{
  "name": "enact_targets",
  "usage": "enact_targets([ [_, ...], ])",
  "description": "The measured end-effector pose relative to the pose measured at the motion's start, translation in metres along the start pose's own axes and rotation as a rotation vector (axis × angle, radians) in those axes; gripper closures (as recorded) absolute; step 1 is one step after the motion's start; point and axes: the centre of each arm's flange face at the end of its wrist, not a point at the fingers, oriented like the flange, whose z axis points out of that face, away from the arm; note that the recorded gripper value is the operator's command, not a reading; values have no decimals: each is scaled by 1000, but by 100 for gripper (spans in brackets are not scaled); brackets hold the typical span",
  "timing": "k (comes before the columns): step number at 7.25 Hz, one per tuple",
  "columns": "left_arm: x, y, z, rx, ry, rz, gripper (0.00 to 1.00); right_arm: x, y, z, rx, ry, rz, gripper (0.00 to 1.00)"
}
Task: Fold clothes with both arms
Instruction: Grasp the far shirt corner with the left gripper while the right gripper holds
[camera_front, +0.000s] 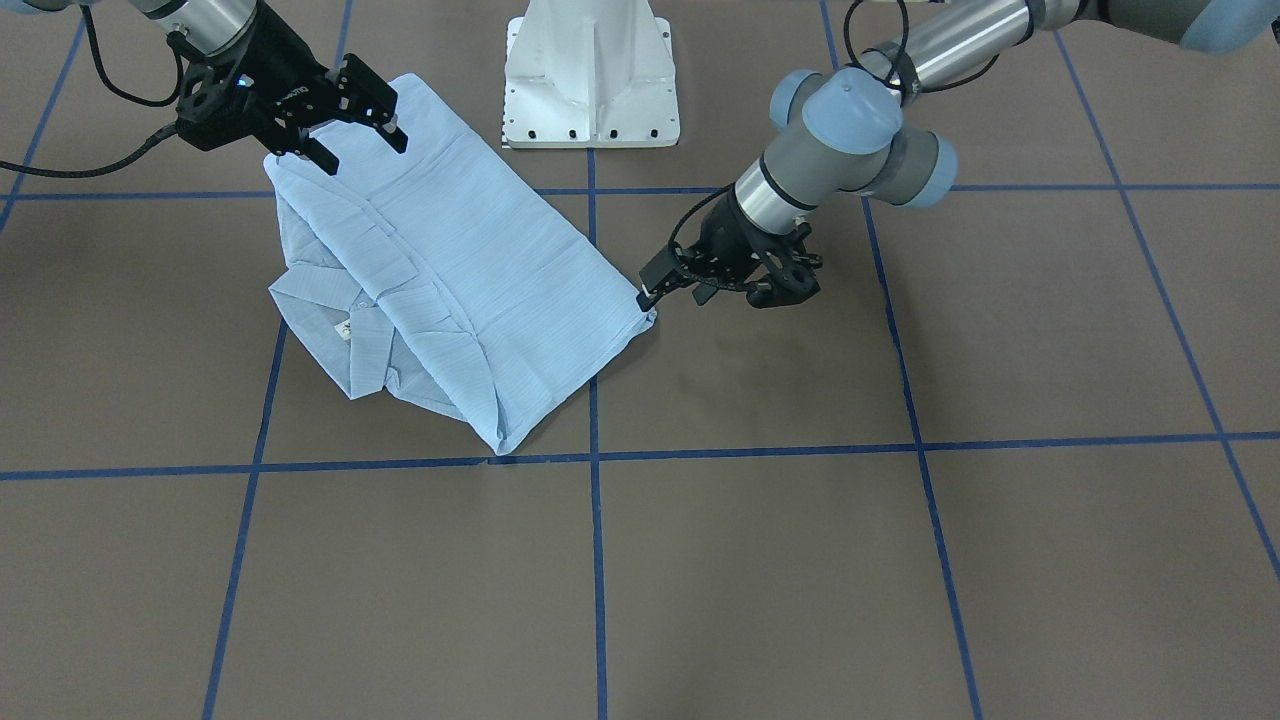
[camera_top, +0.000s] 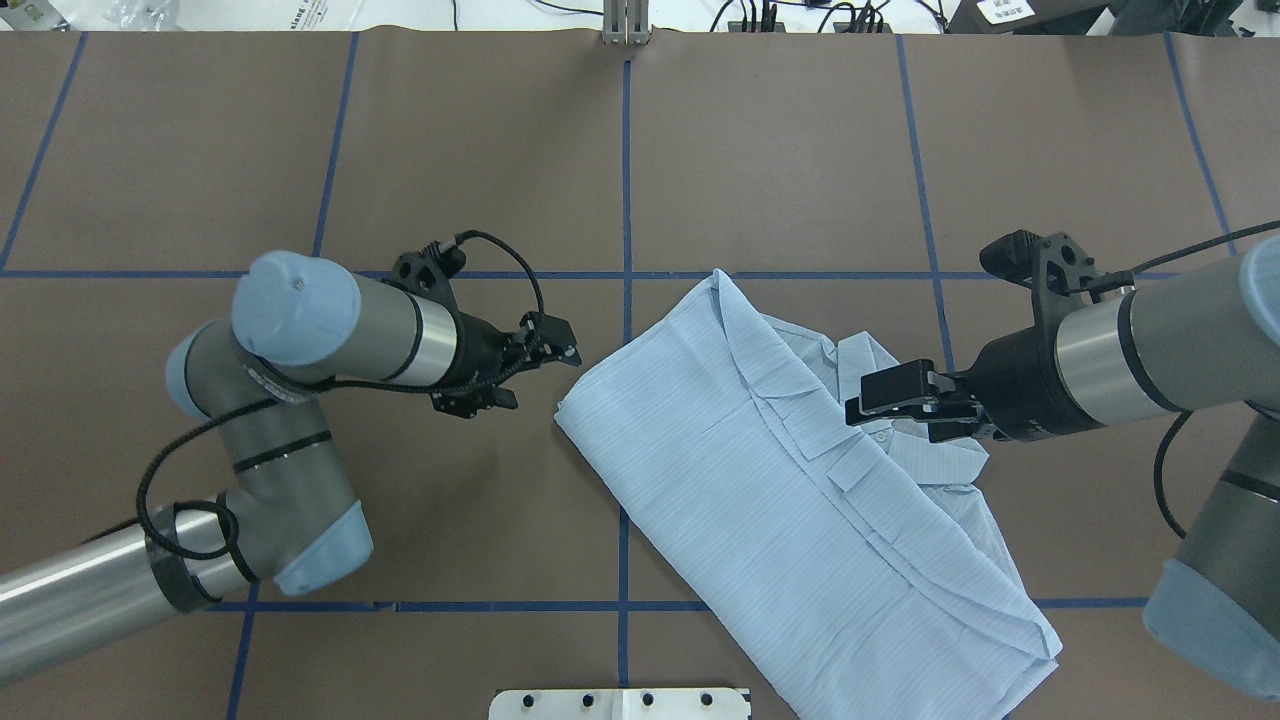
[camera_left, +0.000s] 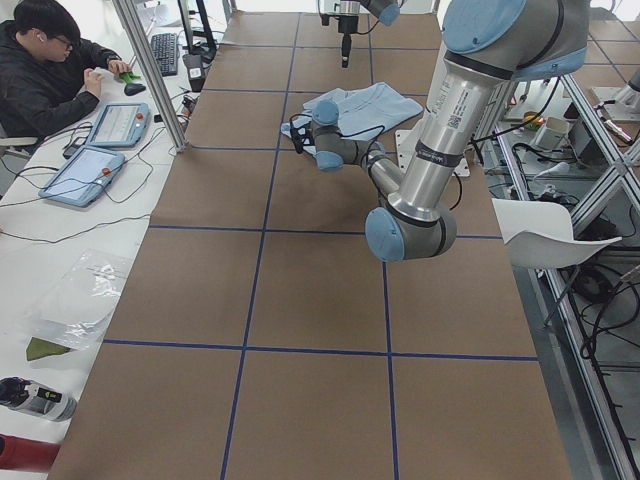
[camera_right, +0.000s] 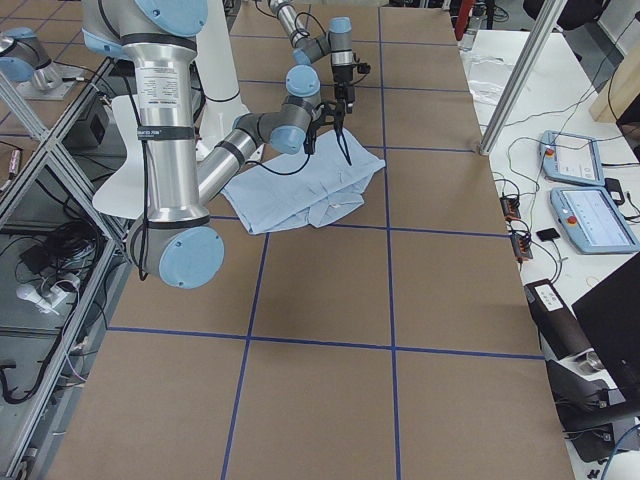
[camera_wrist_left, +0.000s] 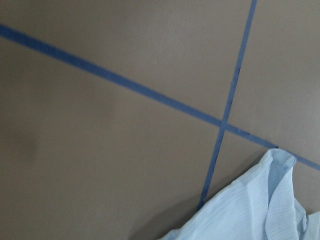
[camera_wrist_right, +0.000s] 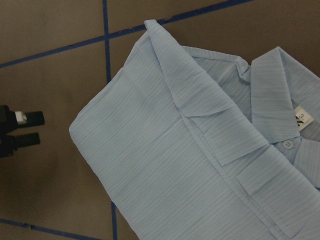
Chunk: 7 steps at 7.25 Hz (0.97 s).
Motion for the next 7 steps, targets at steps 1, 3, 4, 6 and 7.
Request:
enact_targets([
  [1,-7,23,19,10,-23,-8,14,-3,-5,1,8,-3,1,0],
  [3,-12,37,34,24,-57,-15,24,-5,-10,3,12,-3,2,0],
  [4,-12,37,36,28,-64,-16,28,-4,-10,3,12,-2,3,0],
  [6,-13,30,35,45,-76,-21,30,-4,-10,3,12,-2,4,0],
  [7,-12,27,35,51,-78,-20,30,-3,-11,4,11,0,5,0],
])
